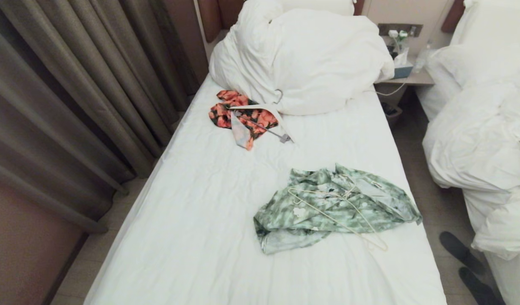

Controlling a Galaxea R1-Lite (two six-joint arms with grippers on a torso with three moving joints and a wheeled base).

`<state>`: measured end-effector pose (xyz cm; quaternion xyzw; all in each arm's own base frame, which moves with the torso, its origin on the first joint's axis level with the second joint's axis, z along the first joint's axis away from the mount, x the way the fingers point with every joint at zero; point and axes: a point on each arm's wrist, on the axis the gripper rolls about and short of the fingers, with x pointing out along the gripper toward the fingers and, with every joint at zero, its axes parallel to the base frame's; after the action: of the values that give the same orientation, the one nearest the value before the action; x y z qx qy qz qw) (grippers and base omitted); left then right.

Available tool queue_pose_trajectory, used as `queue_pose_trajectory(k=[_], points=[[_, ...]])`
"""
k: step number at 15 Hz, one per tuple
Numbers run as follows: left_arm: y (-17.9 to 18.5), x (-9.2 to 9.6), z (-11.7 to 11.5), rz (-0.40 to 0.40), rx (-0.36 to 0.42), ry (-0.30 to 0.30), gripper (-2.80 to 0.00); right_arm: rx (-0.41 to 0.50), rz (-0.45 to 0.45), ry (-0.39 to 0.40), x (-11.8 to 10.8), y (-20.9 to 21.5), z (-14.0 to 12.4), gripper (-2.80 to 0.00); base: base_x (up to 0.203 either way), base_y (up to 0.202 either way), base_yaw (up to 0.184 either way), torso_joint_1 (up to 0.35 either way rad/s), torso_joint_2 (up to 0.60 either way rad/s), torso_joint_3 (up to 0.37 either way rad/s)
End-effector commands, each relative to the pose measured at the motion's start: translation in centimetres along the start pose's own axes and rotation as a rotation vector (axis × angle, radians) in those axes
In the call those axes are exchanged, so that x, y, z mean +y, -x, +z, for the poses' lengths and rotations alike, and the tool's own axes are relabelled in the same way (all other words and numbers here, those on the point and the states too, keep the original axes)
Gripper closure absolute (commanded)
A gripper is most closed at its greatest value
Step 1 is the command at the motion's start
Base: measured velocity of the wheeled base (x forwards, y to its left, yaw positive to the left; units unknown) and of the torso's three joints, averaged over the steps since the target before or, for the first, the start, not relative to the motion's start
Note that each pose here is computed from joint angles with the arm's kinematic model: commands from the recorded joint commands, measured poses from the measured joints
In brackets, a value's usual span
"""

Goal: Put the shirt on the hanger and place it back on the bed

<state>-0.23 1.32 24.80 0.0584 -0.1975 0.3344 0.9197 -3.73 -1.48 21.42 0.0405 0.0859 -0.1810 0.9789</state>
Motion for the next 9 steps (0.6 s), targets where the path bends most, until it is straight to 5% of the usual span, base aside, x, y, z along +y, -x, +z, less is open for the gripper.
queue_pose_trajectory(k=[1, 6, 9], points=[[2.9, 1.7, -1.4, 0.026, -0.044, 0.023, 0.0, -0.039, 0.004, -0.018, -0.7, 1.1, -1.5, 0.0, 0.0, 0.0, 0.0, 0.0, 0.0, 0.0], [4.8, 1.5, -6.0, -0.065, 0.003, -0.027, 0.0, -0.005, -0.076, -0.091, -0.1, 0.7, -3.0, 0.0, 0.0, 0.0, 0.0, 0.0, 0.0, 0.0], [5.7, 1.5, -8.1, -0.144, 0.008, -0.036, 0.0, 0.017, -0.027, -0.093, 0.2, 0.1, -5.2, 0.0, 0.0, 0.0, 0.0, 0.0, 0.0, 0.0]])
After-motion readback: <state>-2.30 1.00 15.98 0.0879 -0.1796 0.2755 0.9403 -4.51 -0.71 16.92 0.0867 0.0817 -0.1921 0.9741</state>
